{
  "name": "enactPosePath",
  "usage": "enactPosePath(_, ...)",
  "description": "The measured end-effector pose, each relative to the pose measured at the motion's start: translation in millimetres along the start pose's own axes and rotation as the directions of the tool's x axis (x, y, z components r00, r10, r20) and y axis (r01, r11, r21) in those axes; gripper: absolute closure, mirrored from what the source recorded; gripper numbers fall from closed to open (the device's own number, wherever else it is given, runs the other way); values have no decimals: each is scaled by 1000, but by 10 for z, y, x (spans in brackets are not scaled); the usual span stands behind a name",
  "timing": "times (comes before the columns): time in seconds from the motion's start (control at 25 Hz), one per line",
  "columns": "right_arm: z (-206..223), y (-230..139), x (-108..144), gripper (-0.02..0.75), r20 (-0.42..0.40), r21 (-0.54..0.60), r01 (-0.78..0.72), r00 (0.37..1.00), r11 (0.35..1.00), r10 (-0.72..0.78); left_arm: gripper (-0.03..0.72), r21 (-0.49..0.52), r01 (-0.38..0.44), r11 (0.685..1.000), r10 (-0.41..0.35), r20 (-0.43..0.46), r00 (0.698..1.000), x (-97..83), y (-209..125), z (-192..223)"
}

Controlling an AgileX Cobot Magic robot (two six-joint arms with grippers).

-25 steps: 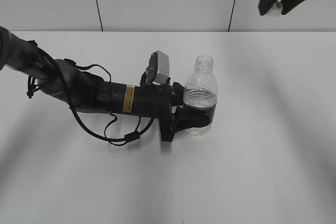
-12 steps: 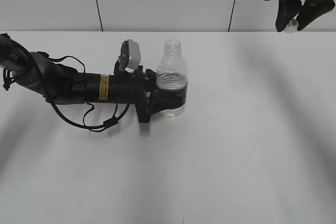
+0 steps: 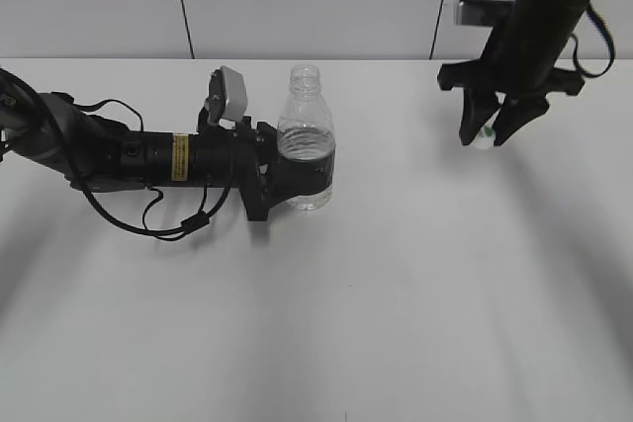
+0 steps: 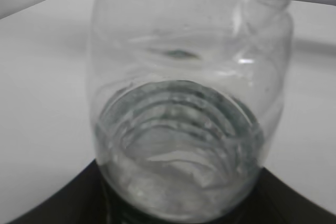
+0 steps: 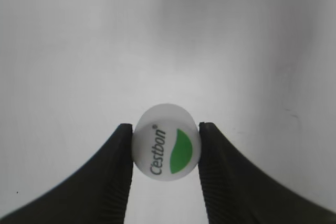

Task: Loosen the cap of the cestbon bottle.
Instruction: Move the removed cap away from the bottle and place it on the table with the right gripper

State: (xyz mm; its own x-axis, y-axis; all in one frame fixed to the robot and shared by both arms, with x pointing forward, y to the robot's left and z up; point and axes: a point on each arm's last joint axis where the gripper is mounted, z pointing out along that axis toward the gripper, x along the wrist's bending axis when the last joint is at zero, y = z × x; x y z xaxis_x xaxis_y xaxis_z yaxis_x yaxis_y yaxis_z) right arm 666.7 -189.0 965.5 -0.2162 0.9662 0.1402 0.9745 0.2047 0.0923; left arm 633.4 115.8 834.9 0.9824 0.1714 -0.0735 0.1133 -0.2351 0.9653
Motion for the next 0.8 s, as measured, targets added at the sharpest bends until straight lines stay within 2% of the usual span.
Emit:
enactPosePath(0.16,412,-36,-29,438,-30,48,-31,999,998,33,307,2,-2,1000,2,2,1000,-2,0,0)
enactPosePath(0.32,622,-76,-61,438,-29,12,-51,998,999,52,307,5,-9,1000,9,17,1000,-17,1,2)
enactPosePath(0.72,730,-101,-109,436,4,-35,-25,1000,999,25,307,16,-31,999,29,106,994,-119,0,43)
enactPosePath(0.8,730,-102,-109,405,4,-34,-17,1000,999,17,307,18,-35,999,32,118,993,-135,1,54)
